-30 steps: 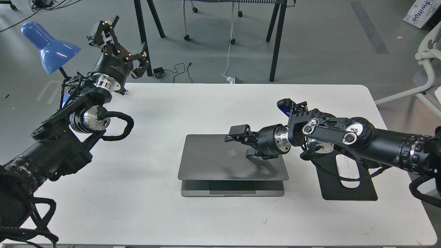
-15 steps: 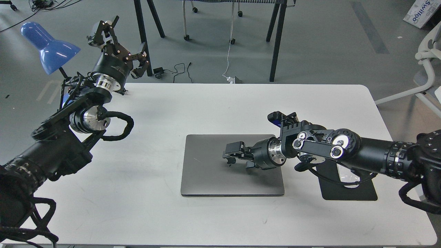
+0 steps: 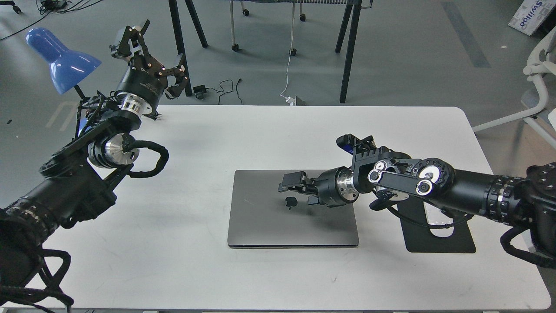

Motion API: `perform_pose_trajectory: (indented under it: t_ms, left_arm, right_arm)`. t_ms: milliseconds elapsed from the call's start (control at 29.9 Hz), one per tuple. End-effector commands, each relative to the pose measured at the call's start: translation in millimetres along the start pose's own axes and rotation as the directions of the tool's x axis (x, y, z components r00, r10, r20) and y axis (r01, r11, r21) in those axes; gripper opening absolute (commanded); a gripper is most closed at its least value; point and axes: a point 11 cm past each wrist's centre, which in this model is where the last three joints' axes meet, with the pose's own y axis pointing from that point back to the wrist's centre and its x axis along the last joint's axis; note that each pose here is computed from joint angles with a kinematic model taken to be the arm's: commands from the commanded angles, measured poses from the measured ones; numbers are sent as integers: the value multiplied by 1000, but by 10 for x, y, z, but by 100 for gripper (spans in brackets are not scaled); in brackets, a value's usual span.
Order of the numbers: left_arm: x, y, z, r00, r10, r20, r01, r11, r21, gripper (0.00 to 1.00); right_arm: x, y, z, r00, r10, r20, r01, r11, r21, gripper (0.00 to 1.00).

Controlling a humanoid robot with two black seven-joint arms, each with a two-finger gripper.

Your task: Close notebook with right arm

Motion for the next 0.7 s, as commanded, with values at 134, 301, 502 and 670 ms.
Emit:
perform_pose_trajectory:
  t_ms: [134,301,502,670]
  left_arm:
    - [-1,0,-1,1000,0,0,0,1000,0,100]
    - [-1,0,-1,1000,0,0,0,1000,0,100]
    - [-1,0,-1,1000,0,0,0,1000,0,100]
    - [-1,0,-1,1000,0,0,0,1000,0,100]
  right_arm:
    - [997,445,-333,935,273,226,-311,938,153,100]
    - [1455,813,-475,836,349,423,-478,842,250,100]
    - [1754,1208,-625,717,300,629,-613,701,365,100]
    - [1880,1456,-628,629,180,757,-683,592,427,100]
